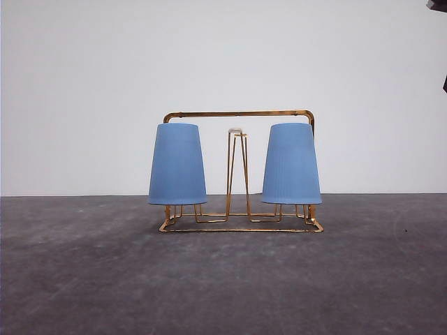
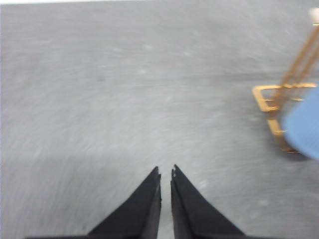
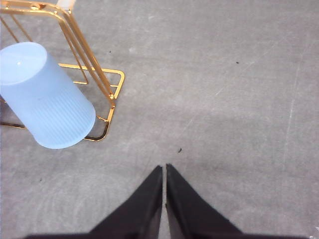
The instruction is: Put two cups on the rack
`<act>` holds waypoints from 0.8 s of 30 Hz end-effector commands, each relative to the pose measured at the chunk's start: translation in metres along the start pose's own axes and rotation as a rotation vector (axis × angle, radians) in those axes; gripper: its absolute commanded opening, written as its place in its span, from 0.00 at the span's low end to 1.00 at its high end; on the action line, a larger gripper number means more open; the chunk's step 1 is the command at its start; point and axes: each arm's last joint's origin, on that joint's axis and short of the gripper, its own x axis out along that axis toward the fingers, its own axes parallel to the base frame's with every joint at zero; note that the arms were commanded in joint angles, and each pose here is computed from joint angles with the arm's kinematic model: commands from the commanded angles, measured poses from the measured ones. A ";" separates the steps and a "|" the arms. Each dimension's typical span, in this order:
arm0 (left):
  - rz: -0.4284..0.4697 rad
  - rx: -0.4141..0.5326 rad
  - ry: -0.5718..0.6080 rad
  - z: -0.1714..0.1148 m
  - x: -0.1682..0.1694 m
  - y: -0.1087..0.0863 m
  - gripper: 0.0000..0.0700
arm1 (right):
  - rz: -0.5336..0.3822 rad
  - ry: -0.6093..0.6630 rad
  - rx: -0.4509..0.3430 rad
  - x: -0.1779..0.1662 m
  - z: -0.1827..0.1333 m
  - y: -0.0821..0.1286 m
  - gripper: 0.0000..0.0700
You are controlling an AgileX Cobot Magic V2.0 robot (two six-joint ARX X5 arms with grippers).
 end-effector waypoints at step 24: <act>0.043 -0.085 -0.224 -0.120 -0.024 0.002 0.02 | 0.000 -0.013 0.009 0.000 0.004 0.000 0.01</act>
